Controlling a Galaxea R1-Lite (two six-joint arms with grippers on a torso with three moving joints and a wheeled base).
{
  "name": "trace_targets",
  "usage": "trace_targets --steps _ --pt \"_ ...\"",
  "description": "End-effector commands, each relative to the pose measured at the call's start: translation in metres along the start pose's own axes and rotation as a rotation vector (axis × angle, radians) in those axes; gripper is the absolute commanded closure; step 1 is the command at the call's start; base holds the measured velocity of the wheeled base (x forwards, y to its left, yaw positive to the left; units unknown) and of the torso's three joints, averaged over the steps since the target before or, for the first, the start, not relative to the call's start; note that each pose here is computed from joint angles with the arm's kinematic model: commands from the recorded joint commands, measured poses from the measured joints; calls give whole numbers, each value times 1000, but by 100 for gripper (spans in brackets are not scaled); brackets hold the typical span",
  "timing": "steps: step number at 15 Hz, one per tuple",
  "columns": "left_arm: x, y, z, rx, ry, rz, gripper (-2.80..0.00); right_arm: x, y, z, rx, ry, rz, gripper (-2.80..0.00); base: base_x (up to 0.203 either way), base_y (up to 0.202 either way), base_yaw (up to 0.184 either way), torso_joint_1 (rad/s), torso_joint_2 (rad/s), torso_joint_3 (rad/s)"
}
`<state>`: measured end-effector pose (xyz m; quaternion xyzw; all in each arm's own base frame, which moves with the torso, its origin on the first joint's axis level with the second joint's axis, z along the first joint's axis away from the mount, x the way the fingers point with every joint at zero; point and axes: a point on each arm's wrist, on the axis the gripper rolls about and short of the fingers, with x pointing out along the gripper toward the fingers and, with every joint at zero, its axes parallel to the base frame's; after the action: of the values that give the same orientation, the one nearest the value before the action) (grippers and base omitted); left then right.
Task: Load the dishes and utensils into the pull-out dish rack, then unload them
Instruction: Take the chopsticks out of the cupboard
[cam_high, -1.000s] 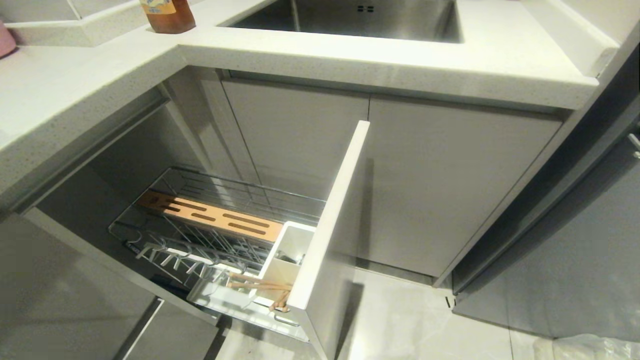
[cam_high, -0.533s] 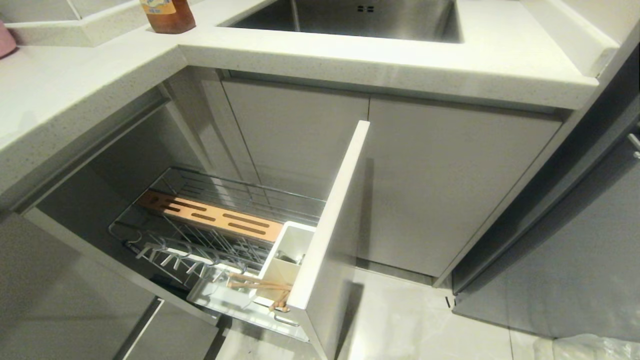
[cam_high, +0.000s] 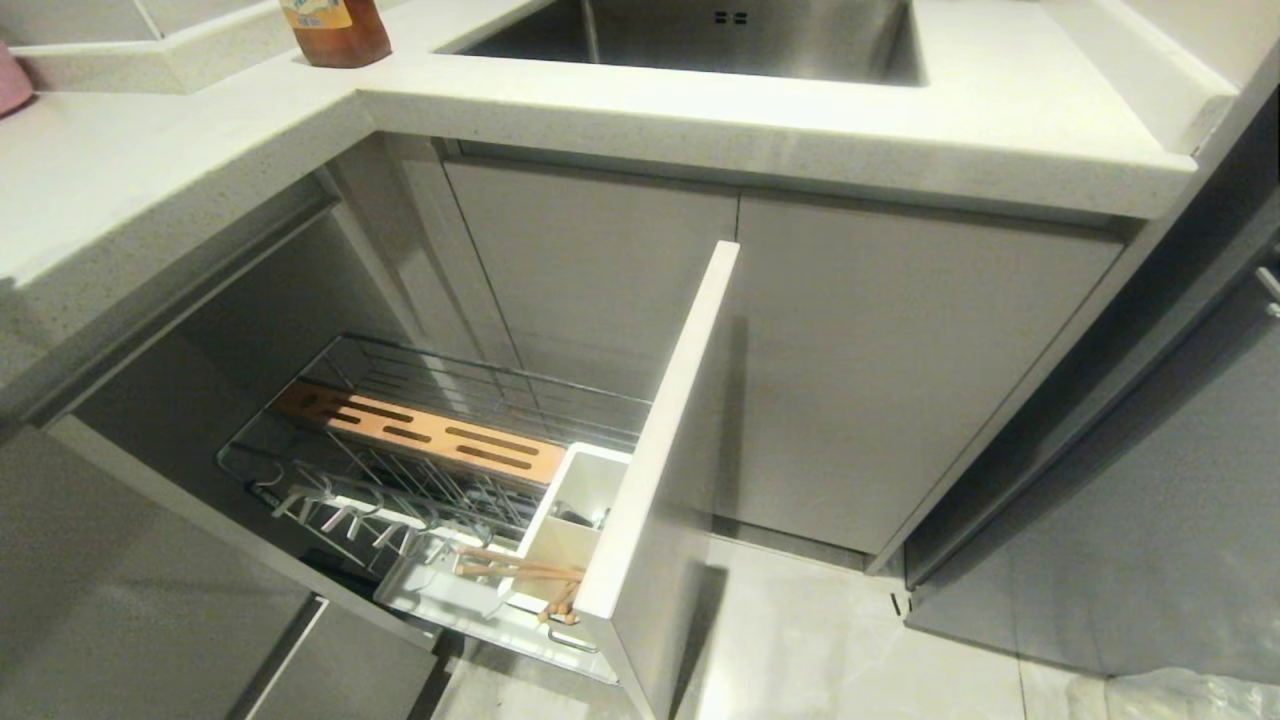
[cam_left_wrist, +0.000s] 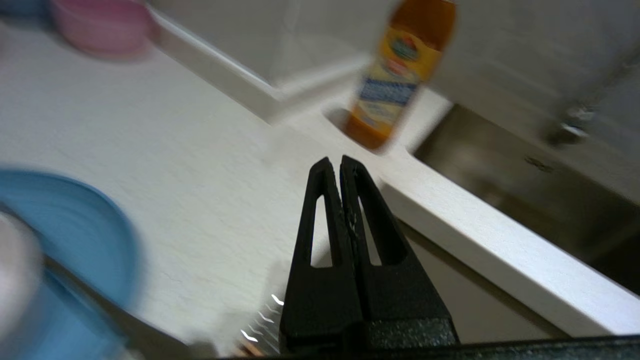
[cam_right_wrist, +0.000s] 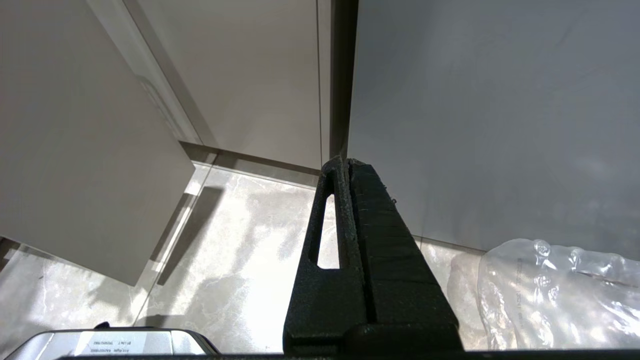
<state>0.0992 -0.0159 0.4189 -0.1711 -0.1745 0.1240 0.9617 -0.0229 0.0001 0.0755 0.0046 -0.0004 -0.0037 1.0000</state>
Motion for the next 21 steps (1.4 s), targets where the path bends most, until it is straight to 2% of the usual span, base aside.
trace_targets --steps 1,3,4,5,7,9,11,12,13,15,16,17,18,20,21 --pt "5 -24 -28 -55 191 -125 0 0 0 0 0 1 0 0 0 0 0 0 0 0" --pt "-6 -45 -54 -65 401 -241 0 0 0 0 0 1 0 0 0 0 0 0 0 0" --pt "-11 -56 -78 -28 547 -257 0 0 0 0 0 1 0 0 0 0 0 0 0 0" --pt "-15 -67 -99 20 661 -266 0 0 0 0 0 1 0 0 0 0 0 0 0 0" --pt "-19 -79 -134 152 827 -244 0 0 0 0 0 1 0 0 0 0 0 0 0 0" --pt "-21 -84 -161 282 978 -171 0 0 0 0 0 1 0 0 0 0 0 0 0 0" --pt "-23 -87 -176 353 1058 -124 0 0 0 0 0 1 0 0 0 0 0 0 0 0" --pt "-24 -88 -184 369 1106 -67 0 0 0 0 0 1 0 0 0 0 0 0 0 0" --pt "-23 -90 -187 344 1139 -18 0 0 0 0 0 1 0 0 0 0 0 0 0 0" --pt "-23 -93 -186 181 1208 74 0 0 0 0 0 1 0 0 0 0 0 0 0 0" --pt "-26 -90 -186 143 1267 116 0 0 0 0 0 1 0 0 0 0 0 0 0 0" --pt "-28 -86 -187 135 1299 159 0 0 0 0 0 1 0 0 0 0 0 0 0 0" --pt "-30 -83 -189 142 1309 179 -280 0 0 0 0 1 0 0 0 0 0 0 0 0" --pt "-30 -75 -198 189 1330 225 -280 0 0 0 0 1 0 0 0 0 0 0 0 0" --pt "-29 -72 -204 247 1345 232 -280 0 0 0 0 1 0 0 0 0 0 0 0 0"
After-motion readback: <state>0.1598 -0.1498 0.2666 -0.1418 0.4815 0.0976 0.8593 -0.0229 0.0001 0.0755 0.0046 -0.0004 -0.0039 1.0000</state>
